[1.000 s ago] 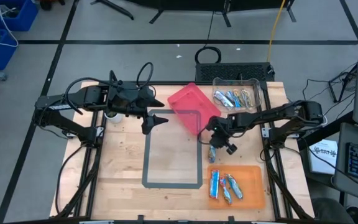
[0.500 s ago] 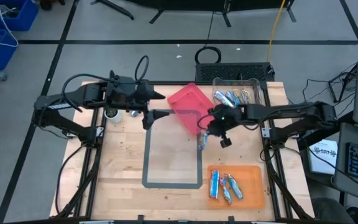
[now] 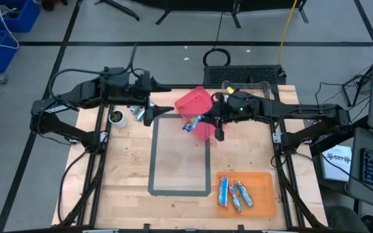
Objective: Pick and place Granola Bars by type
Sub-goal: Put the blue granola bar into the pink bin
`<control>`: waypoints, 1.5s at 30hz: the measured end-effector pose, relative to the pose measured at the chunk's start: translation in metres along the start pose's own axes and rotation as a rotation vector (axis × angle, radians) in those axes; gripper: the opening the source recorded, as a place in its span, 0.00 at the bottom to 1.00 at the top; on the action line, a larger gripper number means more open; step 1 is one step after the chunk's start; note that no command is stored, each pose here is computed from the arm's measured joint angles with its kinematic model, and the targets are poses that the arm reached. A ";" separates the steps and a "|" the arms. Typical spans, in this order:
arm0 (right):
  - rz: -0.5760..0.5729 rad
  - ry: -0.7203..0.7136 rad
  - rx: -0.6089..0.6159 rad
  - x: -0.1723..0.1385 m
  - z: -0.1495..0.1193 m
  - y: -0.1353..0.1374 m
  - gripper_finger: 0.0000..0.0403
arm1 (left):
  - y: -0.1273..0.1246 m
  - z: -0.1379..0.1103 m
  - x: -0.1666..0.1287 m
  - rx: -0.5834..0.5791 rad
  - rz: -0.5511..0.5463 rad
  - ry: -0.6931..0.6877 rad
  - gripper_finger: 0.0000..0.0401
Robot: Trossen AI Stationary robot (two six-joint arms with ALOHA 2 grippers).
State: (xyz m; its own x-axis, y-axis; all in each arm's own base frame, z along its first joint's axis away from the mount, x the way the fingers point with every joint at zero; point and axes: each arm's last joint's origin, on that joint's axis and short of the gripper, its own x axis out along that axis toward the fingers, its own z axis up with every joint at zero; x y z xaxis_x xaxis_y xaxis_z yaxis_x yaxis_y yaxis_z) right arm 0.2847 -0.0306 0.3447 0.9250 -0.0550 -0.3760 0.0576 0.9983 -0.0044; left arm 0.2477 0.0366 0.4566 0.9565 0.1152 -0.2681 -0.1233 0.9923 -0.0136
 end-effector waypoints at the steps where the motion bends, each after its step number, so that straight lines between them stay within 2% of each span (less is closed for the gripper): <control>1: 0.000 -0.022 0.007 -0.001 0.004 0.000 0.05 | 0.001 0.000 0.000 0.001 0.002 -0.004 0.87; 8: 0.002 -0.164 0.056 -0.004 0.021 0.000 0.05 | 0.001 0.006 -0.004 0.032 -0.089 -0.076 0.87; 12: 0.006 -0.235 0.074 -0.006 0.028 0.000 0.05 | 0.002 -0.003 0.005 0.027 -0.105 -0.062 0.87; 15: 0.011 -0.274 0.103 -0.007 0.032 0.000 0.05 | 0.001 -0.008 0.009 0.015 -0.133 -0.110 0.86; 20: 0.021 -0.341 0.142 -0.006 0.038 -0.001 0.05 | 0.001 -0.019 0.012 0.015 -0.139 -0.180 0.76; 25: 0.036 -0.401 0.231 -0.002 0.042 -0.003 0.05 | 0.001 -0.028 0.012 0.000 -0.146 -0.239 0.64; 29: 0.057 -0.447 0.272 0.006 0.044 -0.003 0.05 | 0.000 -0.033 0.015 -0.004 -0.153 -0.277 0.60; 35: 0.128 -0.558 0.313 0.016 0.050 -0.003 0.05 | 0.000 -0.034 0.016 0.000 -0.161 -0.273 0.66; 41: 0.142 -0.535 0.335 0.029 0.045 -0.003 0.05 | 0.000 -0.034 0.016 -0.017 -0.163 -0.264 0.76; 45: 0.142 -0.534 0.340 0.033 0.046 -0.003 0.05 | -0.001 -0.035 0.016 -0.018 -0.168 -0.258 0.80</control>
State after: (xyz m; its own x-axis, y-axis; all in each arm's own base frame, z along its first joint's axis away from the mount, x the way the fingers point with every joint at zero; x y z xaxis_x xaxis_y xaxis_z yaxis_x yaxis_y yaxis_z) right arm 0.3320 -0.0365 0.3754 0.9868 -0.0110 0.1616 -0.0448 0.9402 0.3378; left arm 0.2541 0.0354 0.4185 0.9992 -0.0400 -0.0073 0.0396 0.9977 -0.0543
